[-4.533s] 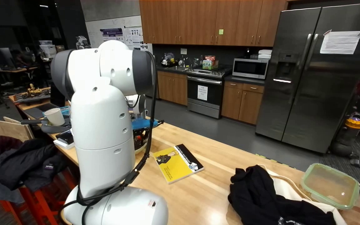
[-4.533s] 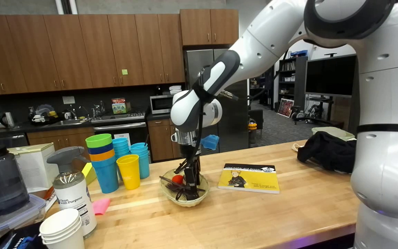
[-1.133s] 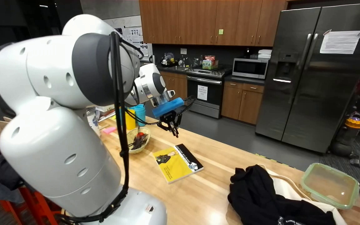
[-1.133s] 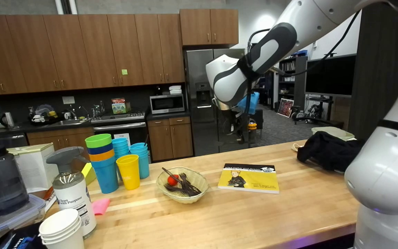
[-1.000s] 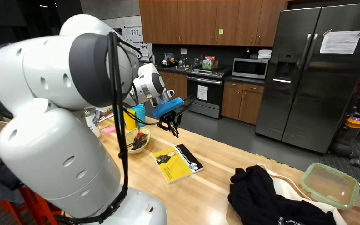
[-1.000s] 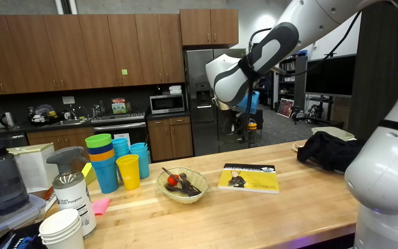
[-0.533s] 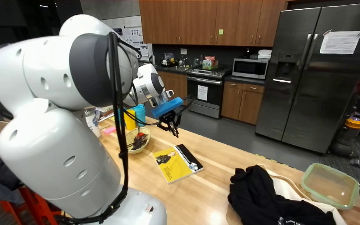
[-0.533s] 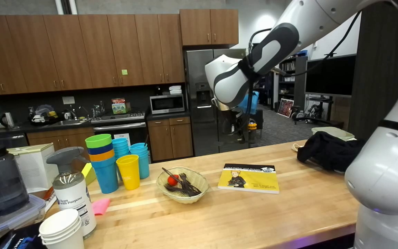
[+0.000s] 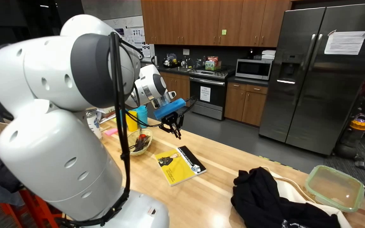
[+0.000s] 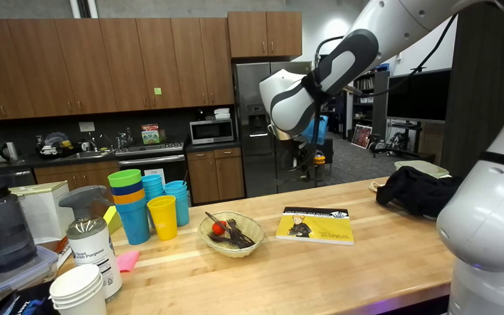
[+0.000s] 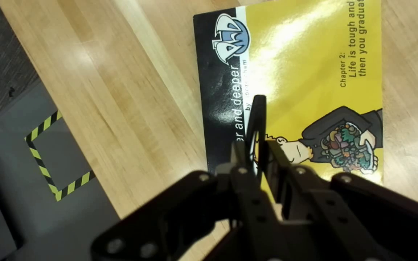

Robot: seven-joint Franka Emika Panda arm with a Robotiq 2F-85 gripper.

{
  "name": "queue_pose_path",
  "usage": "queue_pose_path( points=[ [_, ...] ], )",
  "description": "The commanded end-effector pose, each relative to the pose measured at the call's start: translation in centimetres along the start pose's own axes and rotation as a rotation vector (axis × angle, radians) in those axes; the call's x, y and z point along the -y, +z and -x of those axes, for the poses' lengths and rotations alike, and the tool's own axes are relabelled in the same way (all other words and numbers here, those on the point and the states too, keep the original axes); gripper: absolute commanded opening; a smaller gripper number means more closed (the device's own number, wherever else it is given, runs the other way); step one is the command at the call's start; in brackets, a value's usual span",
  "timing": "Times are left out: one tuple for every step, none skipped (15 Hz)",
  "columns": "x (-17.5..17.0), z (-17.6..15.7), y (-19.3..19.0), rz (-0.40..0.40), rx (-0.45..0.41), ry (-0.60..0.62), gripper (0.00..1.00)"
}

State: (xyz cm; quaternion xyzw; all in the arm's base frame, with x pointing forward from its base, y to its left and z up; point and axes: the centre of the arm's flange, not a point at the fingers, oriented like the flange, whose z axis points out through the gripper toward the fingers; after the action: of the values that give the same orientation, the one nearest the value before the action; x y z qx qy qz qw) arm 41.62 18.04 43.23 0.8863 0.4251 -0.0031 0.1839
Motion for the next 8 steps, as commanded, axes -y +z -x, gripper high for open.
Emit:
queue_pose_path(
  points=[
    [0.0,0.0,0.0,0.0,0.0,0.0,0.16],
    [0.0,0.0,0.0,0.0,0.0,0.0,0.16],
    [0.0,0.0,0.0,0.0,0.0,0.0,0.16],
    [0.0,0.0,0.0,0.0,0.0,0.0,0.16],
    [0.0,0.0,0.0,0.0,0.0,0.0,0.16],
    [0.0,0.0,0.0,0.0,0.0,0.0,0.16],
    [0.0,0.0,0.0,0.0,0.0,0.0,0.04],
    [-0.09,0.02,0.01,0.002,-0.001,0.004,0.04]
  ],
)
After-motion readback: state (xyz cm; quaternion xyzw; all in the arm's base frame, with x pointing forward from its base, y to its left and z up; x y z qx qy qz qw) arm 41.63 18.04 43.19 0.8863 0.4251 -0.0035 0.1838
